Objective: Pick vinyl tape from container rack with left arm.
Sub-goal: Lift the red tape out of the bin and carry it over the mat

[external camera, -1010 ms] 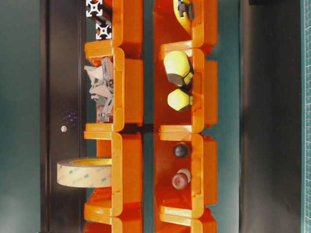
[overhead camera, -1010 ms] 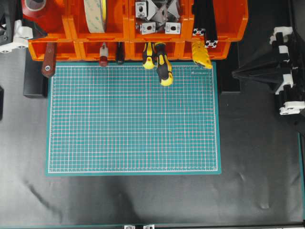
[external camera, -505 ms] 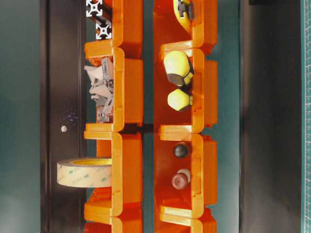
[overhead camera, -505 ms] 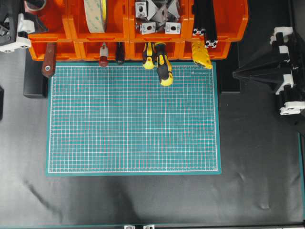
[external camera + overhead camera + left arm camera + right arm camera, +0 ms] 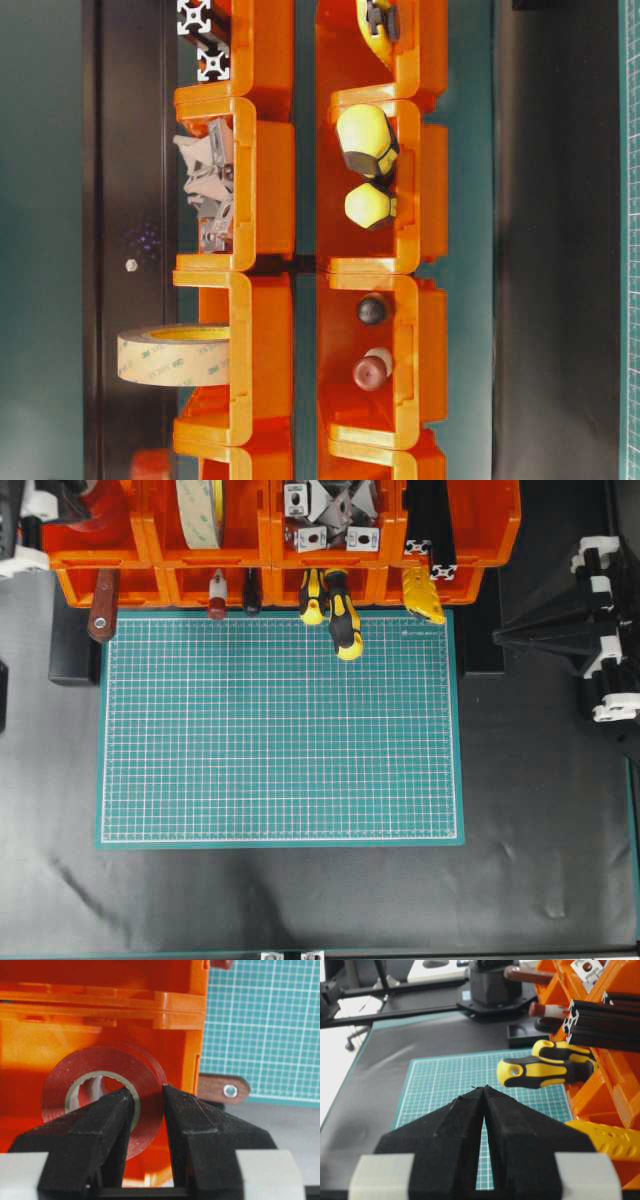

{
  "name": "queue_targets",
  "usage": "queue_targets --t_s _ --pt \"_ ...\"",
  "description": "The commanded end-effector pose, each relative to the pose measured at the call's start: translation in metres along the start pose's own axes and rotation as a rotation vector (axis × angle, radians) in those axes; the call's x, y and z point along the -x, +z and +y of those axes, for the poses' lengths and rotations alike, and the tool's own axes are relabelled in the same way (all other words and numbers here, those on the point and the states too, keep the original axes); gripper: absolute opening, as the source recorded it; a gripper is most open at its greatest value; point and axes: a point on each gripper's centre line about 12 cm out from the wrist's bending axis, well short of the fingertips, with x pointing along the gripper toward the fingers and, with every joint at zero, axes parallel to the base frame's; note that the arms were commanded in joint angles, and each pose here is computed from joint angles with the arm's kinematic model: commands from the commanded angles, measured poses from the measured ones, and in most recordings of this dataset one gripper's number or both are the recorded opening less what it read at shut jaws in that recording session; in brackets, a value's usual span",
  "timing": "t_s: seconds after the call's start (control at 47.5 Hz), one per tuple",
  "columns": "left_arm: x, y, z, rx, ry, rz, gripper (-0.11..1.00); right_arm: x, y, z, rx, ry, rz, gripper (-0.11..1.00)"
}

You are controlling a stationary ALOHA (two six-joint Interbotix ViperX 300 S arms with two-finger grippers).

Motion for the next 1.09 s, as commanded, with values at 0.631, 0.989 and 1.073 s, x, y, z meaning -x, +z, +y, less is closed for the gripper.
queue_targets --t_s 0.631,0.989,1.073 --pt "0.030 0.064 -0.138 -0.185 -0.221 -0.397 0.20 0.001 0.015 0.002 -0.006 0.006 -0.038 0.00" --pt "-0.089 0.067 -0.218 -0.221 -0.317 -0.444 0.20 0.001 0.016 0.002 -0.006 0.006 -0.042 0.00" --pt "-0.114 0.062 -0.225 -0.217 -0.316 -0.403 0.20 0.001 0.016 0.002 -0.007 0.006 -0.042 0.00"
